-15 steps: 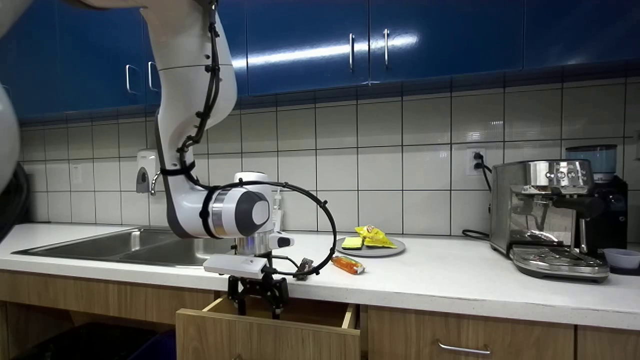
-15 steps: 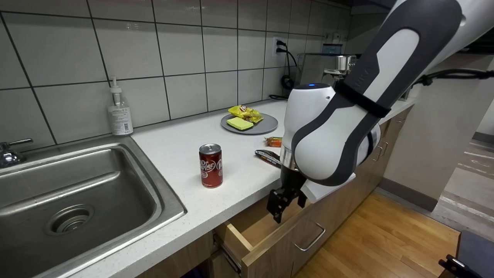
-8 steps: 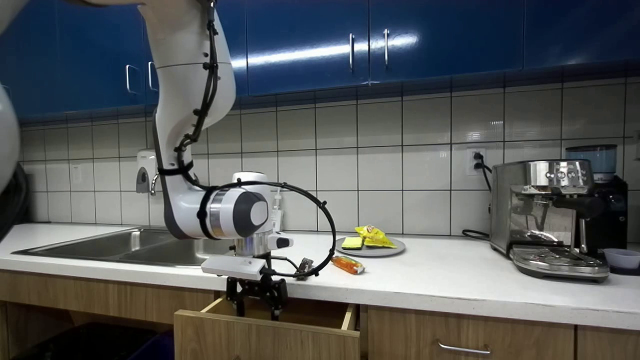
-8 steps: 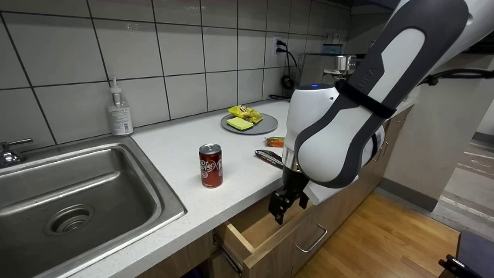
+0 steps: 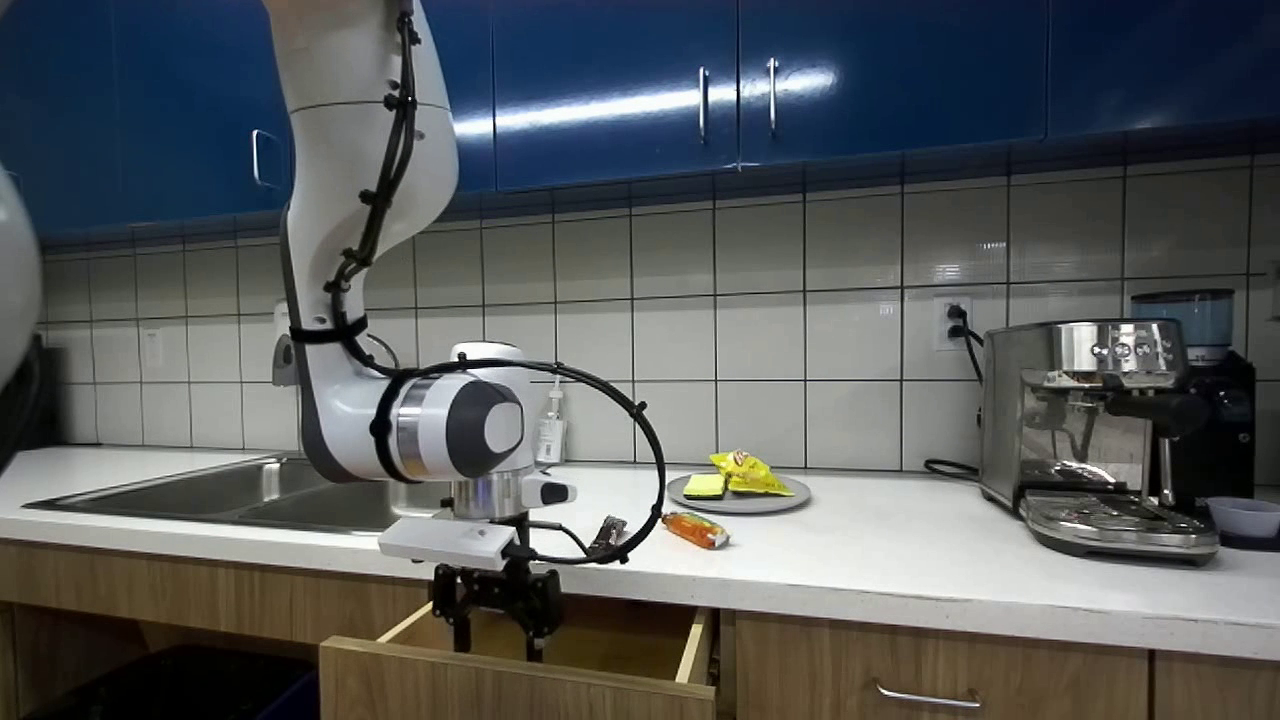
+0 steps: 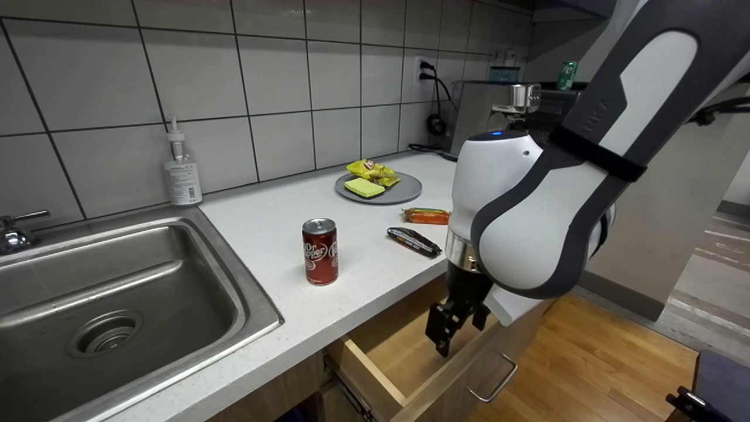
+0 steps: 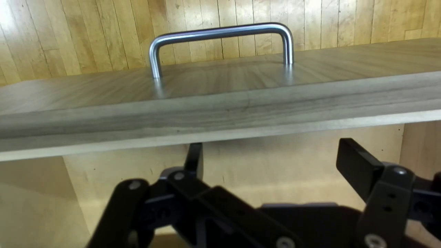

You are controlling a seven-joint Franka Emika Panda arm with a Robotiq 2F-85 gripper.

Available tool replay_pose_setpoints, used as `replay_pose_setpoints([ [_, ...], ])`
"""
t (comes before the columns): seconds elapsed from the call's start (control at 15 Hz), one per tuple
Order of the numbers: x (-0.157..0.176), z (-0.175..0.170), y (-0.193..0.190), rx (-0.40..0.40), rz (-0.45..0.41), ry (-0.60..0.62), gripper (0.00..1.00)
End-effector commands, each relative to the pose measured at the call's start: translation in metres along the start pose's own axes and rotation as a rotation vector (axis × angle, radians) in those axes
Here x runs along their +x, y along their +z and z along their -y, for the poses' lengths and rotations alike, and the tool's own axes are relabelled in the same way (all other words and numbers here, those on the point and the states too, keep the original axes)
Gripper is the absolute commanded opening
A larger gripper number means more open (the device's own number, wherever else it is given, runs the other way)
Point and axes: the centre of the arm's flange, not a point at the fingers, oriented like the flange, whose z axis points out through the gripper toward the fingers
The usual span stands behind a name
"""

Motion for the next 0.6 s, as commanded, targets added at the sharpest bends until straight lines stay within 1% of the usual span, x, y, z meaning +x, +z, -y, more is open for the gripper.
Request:
replay_pose_setpoints([
  [0.0,-0.036,0.001,-0.014,-0.002,0.018,0.032,1.00],
  [0.53,-0.076,-0.001,-0.023,-0.004,0.044,0.059,1.00],
])
